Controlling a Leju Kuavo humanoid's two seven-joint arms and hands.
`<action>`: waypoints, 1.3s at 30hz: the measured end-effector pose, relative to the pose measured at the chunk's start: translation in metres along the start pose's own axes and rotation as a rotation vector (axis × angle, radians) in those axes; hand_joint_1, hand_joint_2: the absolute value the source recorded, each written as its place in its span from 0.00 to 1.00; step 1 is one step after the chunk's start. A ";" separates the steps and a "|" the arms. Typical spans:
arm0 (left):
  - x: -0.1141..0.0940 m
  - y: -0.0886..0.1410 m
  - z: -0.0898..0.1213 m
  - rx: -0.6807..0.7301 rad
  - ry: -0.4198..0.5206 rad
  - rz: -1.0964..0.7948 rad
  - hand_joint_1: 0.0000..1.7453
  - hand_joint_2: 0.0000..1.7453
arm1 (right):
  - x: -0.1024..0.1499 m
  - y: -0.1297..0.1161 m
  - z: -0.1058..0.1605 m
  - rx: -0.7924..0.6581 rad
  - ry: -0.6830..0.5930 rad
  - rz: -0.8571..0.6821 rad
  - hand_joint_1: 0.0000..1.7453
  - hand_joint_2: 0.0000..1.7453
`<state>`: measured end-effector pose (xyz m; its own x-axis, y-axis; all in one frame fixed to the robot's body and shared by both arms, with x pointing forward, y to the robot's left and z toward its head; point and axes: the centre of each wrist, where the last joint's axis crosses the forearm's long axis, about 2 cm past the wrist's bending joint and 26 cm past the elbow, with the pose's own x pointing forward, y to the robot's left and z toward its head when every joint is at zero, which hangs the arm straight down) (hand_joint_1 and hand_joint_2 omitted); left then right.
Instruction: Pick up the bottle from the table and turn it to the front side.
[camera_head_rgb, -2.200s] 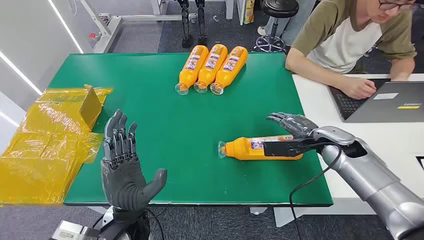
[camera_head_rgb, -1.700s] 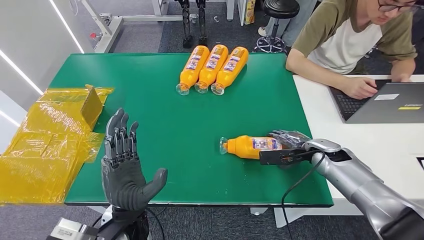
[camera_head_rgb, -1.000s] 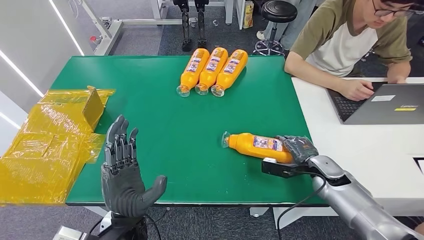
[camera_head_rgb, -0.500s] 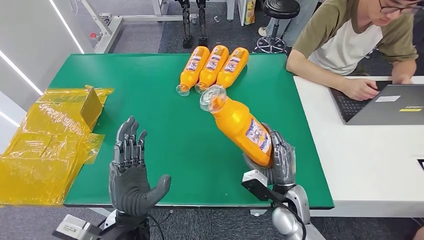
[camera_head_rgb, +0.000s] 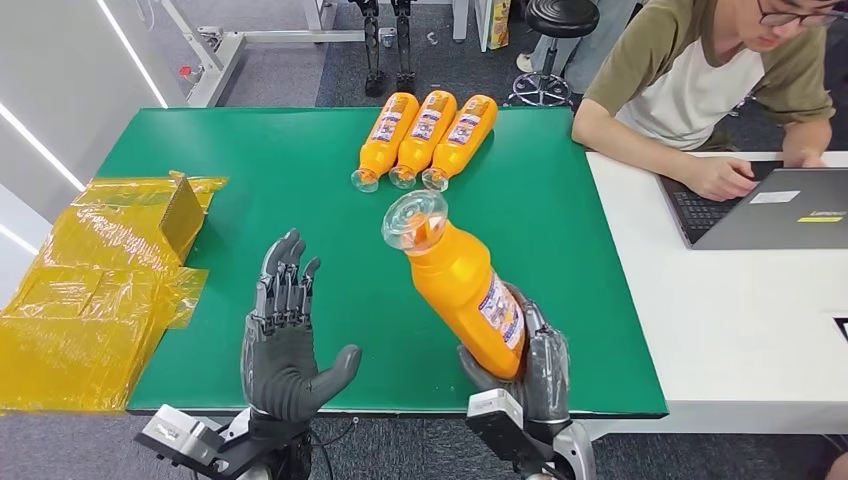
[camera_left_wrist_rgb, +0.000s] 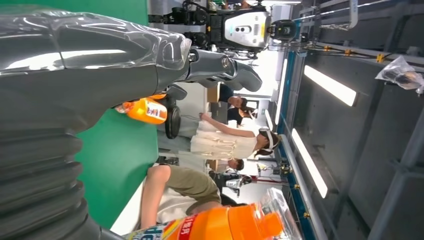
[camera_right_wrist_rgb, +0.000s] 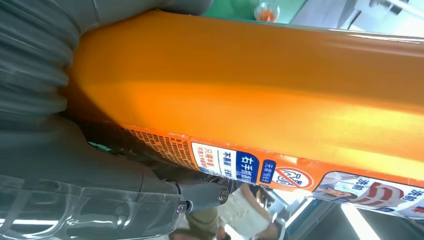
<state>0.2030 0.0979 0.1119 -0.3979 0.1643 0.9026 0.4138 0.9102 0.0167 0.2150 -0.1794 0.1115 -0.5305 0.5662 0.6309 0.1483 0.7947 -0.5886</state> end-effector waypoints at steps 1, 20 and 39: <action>-0.001 0.000 -0.001 -0.002 0.001 -0.002 0.00 1.00 | 0.002 0.001 0.001 0.019 -0.002 -0.002 0.99 1.00; -0.005 -0.004 -0.004 -0.002 0.029 0.014 0.00 1.00 | 0.003 0.022 0.000 0.360 -0.033 0.076 0.98 1.00; -0.006 -0.005 -0.005 -0.099 0.097 0.060 0.00 1.00 | 0.001 0.019 -0.002 0.302 -0.133 0.178 0.99 1.00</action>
<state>0.2075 0.0908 0.1081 -0.2911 0.1758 0.9404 0.5153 0.8570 -0.0006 0.2188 -0.1631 0.1022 -0.6254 0.6405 0.4457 0.0055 0.5749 -0.8182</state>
